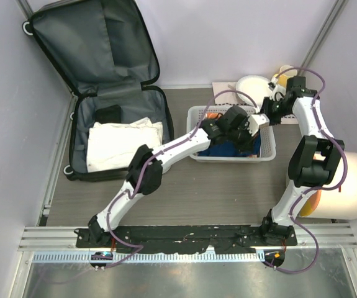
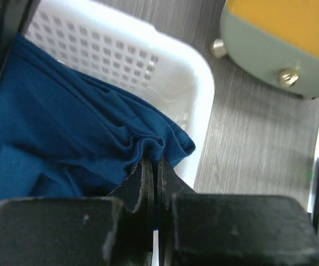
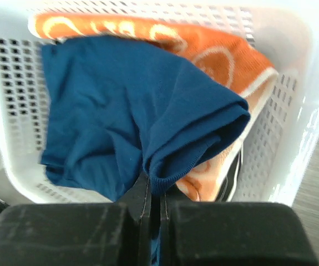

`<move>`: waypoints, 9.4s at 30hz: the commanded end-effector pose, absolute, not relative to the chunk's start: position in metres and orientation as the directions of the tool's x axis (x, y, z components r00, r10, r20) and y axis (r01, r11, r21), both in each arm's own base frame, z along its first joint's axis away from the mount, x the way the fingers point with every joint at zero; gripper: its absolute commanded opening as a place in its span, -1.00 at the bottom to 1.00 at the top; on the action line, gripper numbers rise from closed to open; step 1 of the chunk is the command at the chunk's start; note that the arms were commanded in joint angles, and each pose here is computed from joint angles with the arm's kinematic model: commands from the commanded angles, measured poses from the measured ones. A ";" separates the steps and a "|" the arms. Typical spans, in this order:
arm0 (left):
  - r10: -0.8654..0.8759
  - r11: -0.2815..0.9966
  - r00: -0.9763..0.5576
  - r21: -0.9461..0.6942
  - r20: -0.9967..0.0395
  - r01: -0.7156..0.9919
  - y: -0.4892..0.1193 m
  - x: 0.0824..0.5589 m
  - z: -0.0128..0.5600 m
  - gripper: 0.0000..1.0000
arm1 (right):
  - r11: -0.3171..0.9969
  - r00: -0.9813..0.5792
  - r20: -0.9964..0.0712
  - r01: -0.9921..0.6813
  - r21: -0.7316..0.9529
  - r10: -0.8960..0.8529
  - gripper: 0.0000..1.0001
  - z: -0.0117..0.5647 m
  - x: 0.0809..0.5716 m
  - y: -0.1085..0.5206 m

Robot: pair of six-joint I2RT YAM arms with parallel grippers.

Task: Open, take out, and arrange the luggage

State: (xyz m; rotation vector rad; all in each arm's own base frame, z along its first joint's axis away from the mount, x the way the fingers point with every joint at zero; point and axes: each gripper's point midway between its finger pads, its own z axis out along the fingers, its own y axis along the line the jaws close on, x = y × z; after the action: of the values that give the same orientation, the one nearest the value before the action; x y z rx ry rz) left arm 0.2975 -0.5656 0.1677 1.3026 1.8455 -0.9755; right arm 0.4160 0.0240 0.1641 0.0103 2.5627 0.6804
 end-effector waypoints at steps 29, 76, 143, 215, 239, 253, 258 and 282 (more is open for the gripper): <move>0.157 0.875 -0.692 -0.225 -0.705 0.428 -0.155 0.375 0.208 0.41 | 0.794 -0.643 -0.766 -0.469 0.387 -0.007 0.56 0.255 0.463 0.207; 0.019 0.658 -0.773 -0.574 -0.634 0.487 -0.137 0.361 0.182 -1.00 | 0.564 -0.751 -0.659 -0.561 0.606 -0.039 0.60 0.213 0.412 0.448; 0.041 0.914 -0.557 -0.193 -0.830 0.356 -0.212 0.321 0.254 -1.00 | 0.537 -0.631 -0.747 -0.564 0.627 0.210 -0.98 0.326 0.438 0.443; 0.055 0.930 -0.629 -0.189 -0.776 0.314 -0.166 0.366 0.241 0.76 | 0.932 -0.562 -0.826 -0.318 0.173 -0.038 0.71 0.251 0.484 0.146; 0.891 0.224 -0.103 0.233 -0.442 0.946 -0.158 0.375 0.073 0.78 | 0.858 -0.616 -0.787 -0.412 0.307 -0.014 0.70 0.252 0.469 0.230; 0.800 0.316 -0.176 0.154 -0.574 0.936 -0.156 0.377 0.113 -0.97 | 0.809 -0.629 -0.777 -0.455 0.373 0.004 0.70 0.255 0.465 0.260; 0.733 0.406 -0.228 0.144 -0.641 0.902 -0.147 0.386 0.135 -1.00 | 0.780 -0.641 -0.768 -0.481 0.401 -0.001 0.70 0.256 0.459 0.278; 0.845 0.287 -0.229 0.049 -0.484 0.957 -0.124 0.331 0.060 0.99 | 0.761 -0.667 -0.744 -0.498 0.416 -0.030 0.69 0.238 0.451 0.303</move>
State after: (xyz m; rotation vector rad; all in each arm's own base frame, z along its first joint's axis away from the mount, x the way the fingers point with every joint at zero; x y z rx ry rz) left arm 0.3343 -0.1265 0.0706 1.5261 2.1825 -0.4160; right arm 0.4406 0.2980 0.2118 -0.3884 2.2816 0.7889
